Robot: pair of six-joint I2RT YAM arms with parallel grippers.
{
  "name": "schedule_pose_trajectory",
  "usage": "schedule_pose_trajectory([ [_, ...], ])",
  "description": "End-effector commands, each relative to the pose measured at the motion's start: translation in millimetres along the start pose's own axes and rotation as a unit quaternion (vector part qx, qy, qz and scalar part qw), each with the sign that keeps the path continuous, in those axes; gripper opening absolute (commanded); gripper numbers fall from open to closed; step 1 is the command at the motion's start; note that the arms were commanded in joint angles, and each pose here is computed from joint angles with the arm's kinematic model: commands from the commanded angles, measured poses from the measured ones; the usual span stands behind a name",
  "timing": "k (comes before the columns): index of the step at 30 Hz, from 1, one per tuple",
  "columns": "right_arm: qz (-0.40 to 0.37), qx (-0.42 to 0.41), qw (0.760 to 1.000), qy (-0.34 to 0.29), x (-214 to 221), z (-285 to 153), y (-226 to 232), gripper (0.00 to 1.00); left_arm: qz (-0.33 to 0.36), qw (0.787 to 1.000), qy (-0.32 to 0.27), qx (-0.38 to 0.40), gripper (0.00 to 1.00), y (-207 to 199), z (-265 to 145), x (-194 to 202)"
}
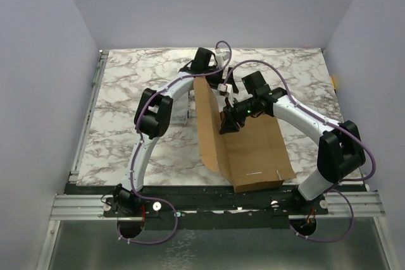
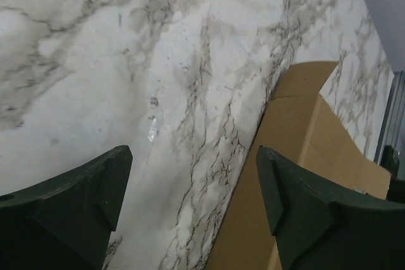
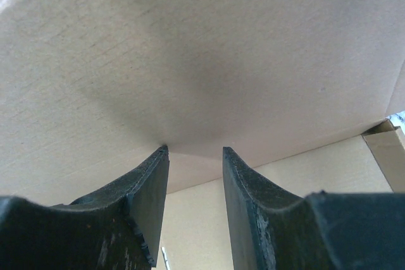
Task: Fold the paper box
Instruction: Fold the paper box at the center of the board.
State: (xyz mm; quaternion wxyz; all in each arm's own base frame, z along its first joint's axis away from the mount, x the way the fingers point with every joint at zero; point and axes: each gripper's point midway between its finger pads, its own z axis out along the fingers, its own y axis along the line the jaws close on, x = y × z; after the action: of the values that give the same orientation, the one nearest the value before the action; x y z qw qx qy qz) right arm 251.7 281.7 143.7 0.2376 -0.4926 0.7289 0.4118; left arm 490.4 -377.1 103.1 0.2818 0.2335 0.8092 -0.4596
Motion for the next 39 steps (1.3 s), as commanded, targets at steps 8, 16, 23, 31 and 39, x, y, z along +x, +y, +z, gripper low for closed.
schedule_pose_trajectory([
  [8,-0.031,-0.001,1.000,-0.003,-5,-1,9,0.44,0.165,0.983,0.077,-0.015,0.87,-9,16,49],
  [16,-0.033,-0.006,0.999,-0.006,-8,-4,15,0.45,0.143,0.987,0.064,0.039,0.87,-25,10,38],
  [23,-0.026,-0.003,1.000,0.000,-2,-2,12,0.46,0.094,0.985,0.063,0.127,0.89,-51,7,38],
  [31,-0.023,-0.002,1.000,0.002,-2,-2,12,0.46,0.137,0.982,0.066,0.108,0.93,-58,4,47],
  [39,-0.022,0.003,1.000,0.007,-1,-3,10,0.46,0.193,0.974,0.085,0.081,0.92,-55,5,73],
])
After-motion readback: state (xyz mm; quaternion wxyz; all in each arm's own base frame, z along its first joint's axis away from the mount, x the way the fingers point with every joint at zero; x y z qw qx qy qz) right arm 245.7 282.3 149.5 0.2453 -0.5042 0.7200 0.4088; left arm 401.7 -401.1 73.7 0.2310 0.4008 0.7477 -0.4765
